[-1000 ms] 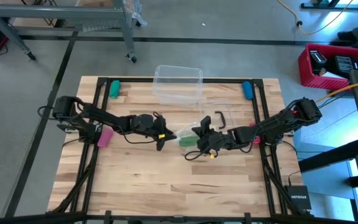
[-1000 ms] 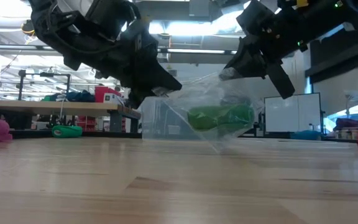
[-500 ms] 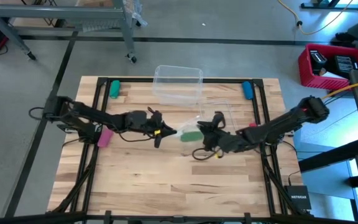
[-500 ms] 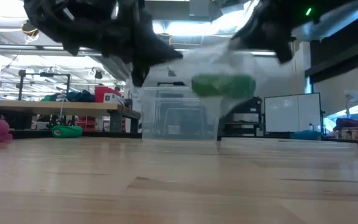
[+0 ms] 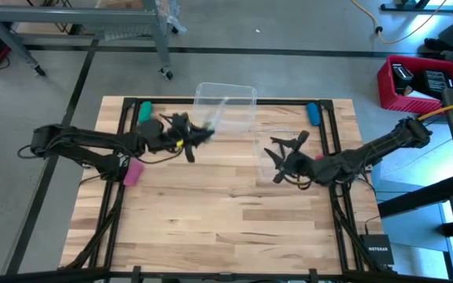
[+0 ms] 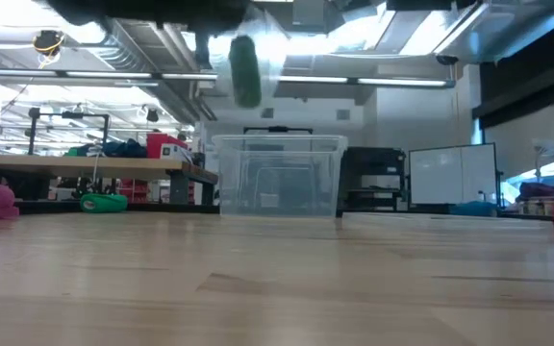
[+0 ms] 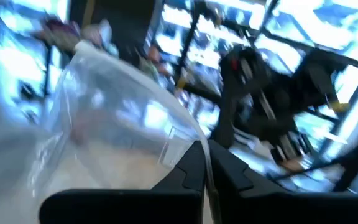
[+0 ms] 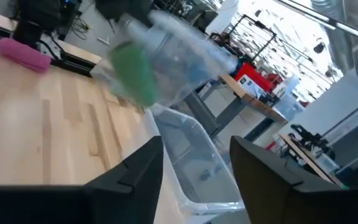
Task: Roll bandage
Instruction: Put the packed rolled green bandage into the transparent bin
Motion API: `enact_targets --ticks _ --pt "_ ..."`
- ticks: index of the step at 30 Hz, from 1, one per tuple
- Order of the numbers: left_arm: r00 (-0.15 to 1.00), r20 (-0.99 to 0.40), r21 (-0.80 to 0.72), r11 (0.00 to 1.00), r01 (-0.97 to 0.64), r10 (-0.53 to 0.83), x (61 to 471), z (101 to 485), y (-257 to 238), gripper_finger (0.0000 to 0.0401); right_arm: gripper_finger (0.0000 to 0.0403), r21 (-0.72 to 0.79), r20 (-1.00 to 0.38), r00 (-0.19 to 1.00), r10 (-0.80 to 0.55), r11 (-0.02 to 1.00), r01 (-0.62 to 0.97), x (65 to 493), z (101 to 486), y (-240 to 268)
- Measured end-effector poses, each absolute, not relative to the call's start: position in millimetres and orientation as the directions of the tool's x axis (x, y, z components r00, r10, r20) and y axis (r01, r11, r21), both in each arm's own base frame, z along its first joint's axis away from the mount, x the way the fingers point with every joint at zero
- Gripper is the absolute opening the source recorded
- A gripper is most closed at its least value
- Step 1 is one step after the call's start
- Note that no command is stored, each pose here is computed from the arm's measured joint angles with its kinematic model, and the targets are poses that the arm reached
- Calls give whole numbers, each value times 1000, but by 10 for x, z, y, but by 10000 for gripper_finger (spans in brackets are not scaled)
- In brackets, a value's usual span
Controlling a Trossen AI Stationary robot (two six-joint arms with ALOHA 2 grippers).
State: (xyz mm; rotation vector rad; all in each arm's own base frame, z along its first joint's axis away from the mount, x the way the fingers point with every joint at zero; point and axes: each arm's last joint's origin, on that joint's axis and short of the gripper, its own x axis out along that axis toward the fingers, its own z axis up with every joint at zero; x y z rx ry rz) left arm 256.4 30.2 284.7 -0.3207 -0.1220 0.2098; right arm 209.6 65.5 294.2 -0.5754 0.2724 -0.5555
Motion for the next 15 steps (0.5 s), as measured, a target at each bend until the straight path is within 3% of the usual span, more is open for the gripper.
enact_targets --ticks 8,15 --pt "882 195 -182 899 -398 430 2487 3203 694 1 186 -508 -130 798 -588 731 456 2148 2785 427" --pt "792 214 -88 819 -567 572 2372 3207 1127 1 186 -385 -176 801 -572 789 479 2183 2604 168"
